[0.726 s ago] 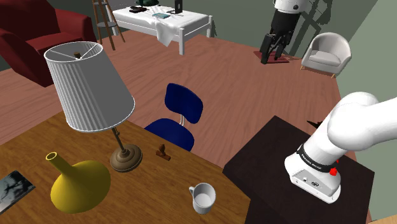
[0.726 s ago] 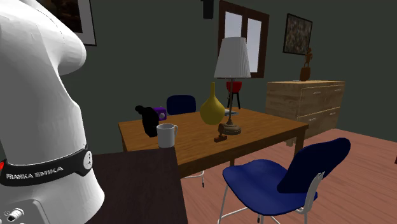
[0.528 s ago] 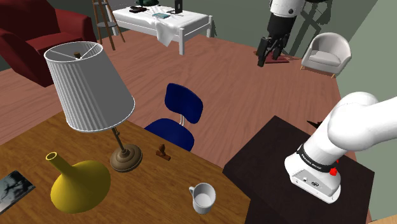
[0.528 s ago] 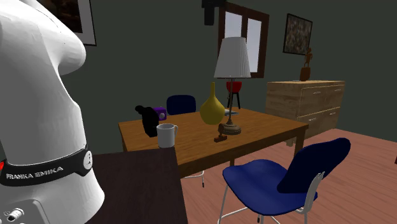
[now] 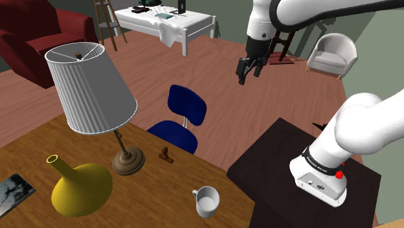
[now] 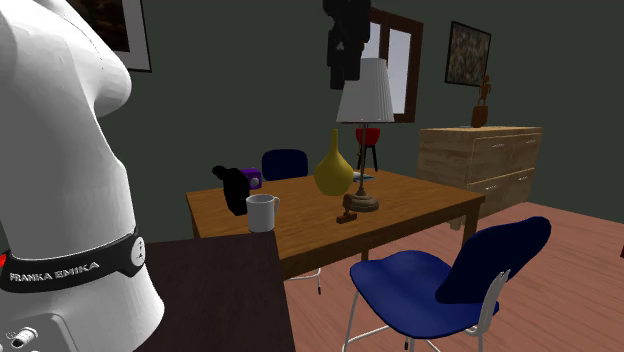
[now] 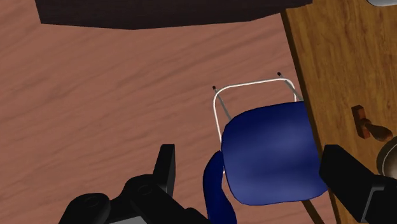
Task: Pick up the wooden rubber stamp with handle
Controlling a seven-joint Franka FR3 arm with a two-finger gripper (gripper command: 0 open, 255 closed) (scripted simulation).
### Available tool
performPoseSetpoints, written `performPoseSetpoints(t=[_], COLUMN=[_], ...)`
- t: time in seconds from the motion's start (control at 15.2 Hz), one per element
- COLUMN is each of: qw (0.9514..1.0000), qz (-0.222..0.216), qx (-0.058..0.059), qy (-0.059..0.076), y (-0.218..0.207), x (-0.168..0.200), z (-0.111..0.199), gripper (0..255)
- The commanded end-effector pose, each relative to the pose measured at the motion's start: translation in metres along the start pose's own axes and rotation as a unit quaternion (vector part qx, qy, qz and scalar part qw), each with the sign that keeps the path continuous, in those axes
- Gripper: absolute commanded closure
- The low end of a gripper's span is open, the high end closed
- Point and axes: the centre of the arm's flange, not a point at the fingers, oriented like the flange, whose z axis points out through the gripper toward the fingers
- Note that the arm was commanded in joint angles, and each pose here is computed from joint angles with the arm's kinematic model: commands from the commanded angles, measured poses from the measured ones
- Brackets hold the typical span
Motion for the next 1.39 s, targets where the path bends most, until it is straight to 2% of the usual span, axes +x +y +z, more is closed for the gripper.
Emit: performPoseSetpoints(t=[0.0,1.32], qw=[1.0,0.9995], qz=[-0.002,-0.024], qx=[0.001,0.01], qy=[-0.001,-0.016], y=[-0.021,-0.217], x=[0.01,0.091], z=[0.016,0.171], gripper=[0,0])
